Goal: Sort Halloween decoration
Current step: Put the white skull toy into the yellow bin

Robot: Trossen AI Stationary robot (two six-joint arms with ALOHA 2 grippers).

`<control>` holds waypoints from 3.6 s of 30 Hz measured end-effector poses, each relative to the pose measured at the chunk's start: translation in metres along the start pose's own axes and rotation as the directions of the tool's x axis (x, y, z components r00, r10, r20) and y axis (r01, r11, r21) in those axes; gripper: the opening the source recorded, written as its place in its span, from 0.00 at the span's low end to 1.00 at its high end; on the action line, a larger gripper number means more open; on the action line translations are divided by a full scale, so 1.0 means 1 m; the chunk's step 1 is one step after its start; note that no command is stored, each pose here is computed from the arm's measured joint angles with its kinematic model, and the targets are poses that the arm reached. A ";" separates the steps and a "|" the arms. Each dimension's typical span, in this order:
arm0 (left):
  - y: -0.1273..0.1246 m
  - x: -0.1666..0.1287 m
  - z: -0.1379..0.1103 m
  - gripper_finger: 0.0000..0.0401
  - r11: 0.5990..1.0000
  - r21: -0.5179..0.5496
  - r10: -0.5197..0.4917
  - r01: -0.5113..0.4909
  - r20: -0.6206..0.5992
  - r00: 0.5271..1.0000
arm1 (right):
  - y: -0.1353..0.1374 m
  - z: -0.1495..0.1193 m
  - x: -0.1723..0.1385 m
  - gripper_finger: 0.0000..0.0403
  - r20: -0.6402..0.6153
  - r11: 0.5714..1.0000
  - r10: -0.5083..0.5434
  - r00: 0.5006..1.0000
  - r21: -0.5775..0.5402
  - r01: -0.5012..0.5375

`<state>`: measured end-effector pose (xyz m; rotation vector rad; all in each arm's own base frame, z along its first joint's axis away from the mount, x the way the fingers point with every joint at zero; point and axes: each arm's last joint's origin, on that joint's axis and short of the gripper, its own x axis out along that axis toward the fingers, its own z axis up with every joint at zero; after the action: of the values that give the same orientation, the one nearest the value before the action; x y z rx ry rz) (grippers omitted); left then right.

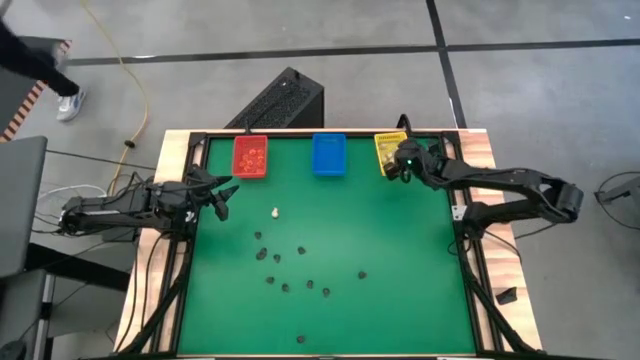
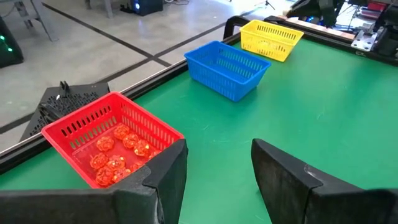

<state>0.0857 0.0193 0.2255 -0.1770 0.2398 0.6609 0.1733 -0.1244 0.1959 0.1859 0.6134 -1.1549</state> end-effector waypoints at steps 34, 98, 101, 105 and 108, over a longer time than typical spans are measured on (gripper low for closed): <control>0.000 0.000 0.000 0.42 1.000 -0.001 0.003 -0.003 0.001 1.000 | -0.001 0.000 0.019 0.51 -0.022 0.999 0.016 1.000 0.033 -0.016; 0.000 0.006 -0.013 0.42 1.000 0.018 0.011 -0.011 -0.028 1.000 | 0.345 0.026 0.020 0.67 0.162 0.586 0.793 0.587 -0.468 -0.662; 0.000 0.007 -0.015 0.42 1.000 0.020 0.012 -0.011 -0.032 0.999 | 0.345 0.023 0.028 0.67 0.142 0.594 0.783 0.606 -0.460 -0.660; 0.000 0.007 -0.014 0.42 1.000 0.018 0.011 -0.011 -0.029 1.000 | 0.343 0.023 0.033 0.67 0.129 0.606 0.774 0.620 -0.438 -0.664; 0.000 0.007 -0.014 0.42 1.000 0.018 0.011 -0.010 -0.029 1.000 | 0.341 0.025 0.036 0.67 0.131 0.611 0.770 0.625 -0.435 -0.662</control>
<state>0.0887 0.0195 0.2100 -0.1682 0.2747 0.6670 0.4974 -0.0245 0.1390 -0.0593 0.3814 -0.2377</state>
